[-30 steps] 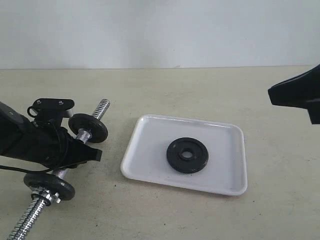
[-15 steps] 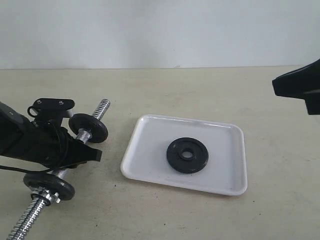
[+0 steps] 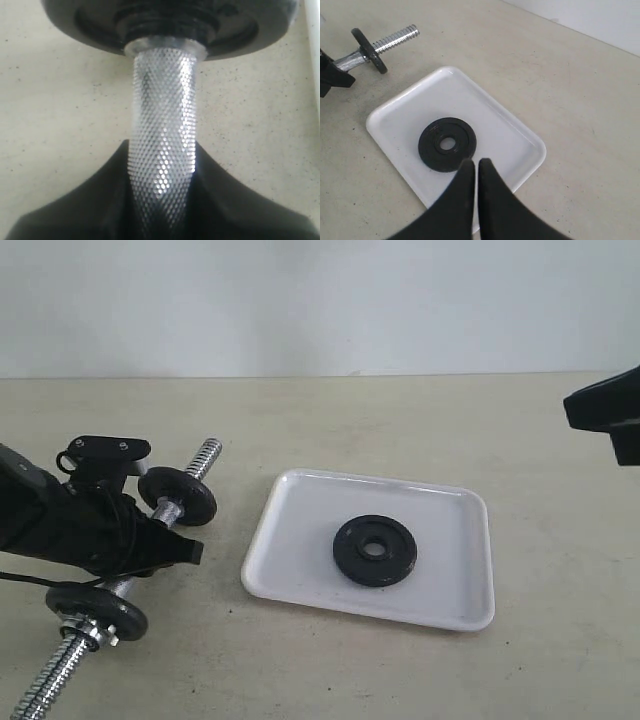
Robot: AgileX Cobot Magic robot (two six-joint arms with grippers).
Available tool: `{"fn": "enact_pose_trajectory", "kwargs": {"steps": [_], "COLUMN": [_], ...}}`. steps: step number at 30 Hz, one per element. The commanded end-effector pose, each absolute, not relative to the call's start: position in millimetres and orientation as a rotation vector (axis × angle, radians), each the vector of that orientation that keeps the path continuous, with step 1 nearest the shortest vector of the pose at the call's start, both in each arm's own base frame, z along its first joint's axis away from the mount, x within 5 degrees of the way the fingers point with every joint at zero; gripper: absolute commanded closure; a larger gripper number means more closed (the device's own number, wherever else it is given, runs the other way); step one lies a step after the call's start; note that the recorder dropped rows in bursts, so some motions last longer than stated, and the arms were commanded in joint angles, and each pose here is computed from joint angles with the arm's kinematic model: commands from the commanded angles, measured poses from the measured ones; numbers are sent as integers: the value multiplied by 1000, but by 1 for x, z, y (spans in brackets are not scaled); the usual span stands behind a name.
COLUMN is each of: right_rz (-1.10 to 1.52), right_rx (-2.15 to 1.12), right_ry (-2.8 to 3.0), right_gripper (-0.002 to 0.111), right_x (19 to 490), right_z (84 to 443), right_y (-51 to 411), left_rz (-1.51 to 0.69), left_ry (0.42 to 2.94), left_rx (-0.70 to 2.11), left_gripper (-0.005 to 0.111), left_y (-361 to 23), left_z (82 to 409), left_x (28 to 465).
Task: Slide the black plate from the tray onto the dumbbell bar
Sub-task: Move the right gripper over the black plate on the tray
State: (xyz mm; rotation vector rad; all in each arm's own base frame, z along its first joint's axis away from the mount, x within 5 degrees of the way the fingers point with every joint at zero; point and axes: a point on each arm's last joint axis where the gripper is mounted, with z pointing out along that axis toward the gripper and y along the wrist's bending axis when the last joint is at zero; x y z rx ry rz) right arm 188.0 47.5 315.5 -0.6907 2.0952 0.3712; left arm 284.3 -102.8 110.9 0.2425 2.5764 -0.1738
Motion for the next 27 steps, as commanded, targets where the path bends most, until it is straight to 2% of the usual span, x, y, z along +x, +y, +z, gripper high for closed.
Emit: {"fn": "enact_pose_trajectory", "kwargs": {"steps": [1,8,14,20,27], "right_rz": [343,355,436,428,351], "right_rx": [-630,-616,-613,-698,-753], "right_ry": [2112,2134,2270,2281,2279], "right_gripper": [108,108,108,108,108], "right_x": [190,194,213,231,250], "right_z": [316,313,287,265,240], "right_y": [44,44,48,75,102], "left_rz": [-134,-149,-168,-182,-181], "left_ry": [2534,2502,2429,2386,2395], "left_rx": [243,240,242,246,286], "left_gripper": [102,102,102,102,102], "left_y": [-100,-100,-100,-100,-100], "left_z": [117,128,151,164,162], "left_x": [287,287,286,284,282]}}
